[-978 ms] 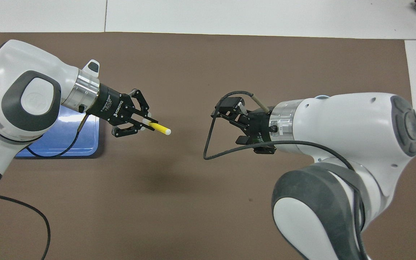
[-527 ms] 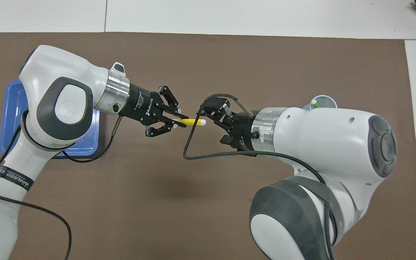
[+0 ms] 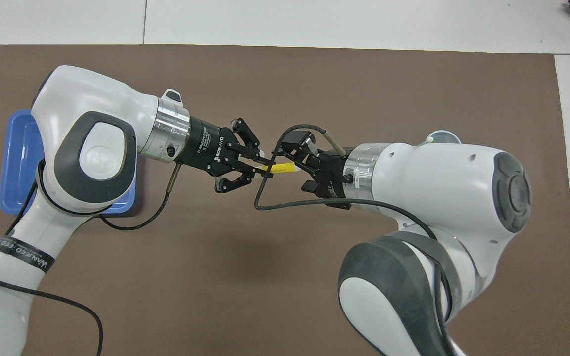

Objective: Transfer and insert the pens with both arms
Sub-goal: 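Close the right gripper on the yellow pen's free end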

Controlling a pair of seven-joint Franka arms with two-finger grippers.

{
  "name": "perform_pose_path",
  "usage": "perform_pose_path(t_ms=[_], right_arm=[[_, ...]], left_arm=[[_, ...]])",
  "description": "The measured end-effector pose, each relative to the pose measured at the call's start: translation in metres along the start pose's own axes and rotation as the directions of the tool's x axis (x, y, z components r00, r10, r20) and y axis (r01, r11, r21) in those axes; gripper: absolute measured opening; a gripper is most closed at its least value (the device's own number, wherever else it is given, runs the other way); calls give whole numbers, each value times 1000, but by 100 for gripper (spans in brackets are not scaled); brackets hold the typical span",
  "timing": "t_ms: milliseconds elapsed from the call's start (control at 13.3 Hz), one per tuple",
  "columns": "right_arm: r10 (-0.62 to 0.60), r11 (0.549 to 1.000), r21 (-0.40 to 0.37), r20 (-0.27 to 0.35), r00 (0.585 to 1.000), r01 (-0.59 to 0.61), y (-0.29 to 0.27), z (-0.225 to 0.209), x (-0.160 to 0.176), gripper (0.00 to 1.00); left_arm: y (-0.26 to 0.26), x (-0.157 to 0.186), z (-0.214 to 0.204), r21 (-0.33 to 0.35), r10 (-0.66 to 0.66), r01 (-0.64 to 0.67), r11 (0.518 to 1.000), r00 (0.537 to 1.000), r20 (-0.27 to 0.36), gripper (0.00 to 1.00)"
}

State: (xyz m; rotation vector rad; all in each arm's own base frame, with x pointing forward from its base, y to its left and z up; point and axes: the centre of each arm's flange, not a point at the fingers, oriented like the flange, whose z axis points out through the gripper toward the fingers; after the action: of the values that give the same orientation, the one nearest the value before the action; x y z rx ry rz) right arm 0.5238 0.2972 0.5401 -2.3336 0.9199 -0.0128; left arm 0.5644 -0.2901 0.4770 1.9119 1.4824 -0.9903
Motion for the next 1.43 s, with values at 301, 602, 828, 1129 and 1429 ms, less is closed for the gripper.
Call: perform_pose_path(t_ms=[301, 602, 828, 1129, 1429], right_arm=[[4, 1000, 6, 4, 1000, -4, -1, 1, -1, 81], [12, 1000, 11, 11, 1000, -12, -1, 1, -1, 58], [15, 1000, 6, 12, 1000, -15, 2, 3, 0, 34], [20, 1000, 1, 13, 1000, -20, 4, 4, 2, 18], [20, 1000, 1, 13, 1000, -20, 4, 4, 2, 18]], left_arm=[[-3, 0, 7, 14, -1, 1, 1000, 1000, -1, 17], [-4, -1, 9, 16, 1, -1, 1000, 1000, -1, 17], [-3, 0, 6, 7, -2, 2, 1000, 1000, -3, 17], [-2, 1, 4, -1, -3, 3, 1000, 1000, -5, 17], [-2, 1, 4, -1, -3, 3, 1000, 1000, -5, 17]])
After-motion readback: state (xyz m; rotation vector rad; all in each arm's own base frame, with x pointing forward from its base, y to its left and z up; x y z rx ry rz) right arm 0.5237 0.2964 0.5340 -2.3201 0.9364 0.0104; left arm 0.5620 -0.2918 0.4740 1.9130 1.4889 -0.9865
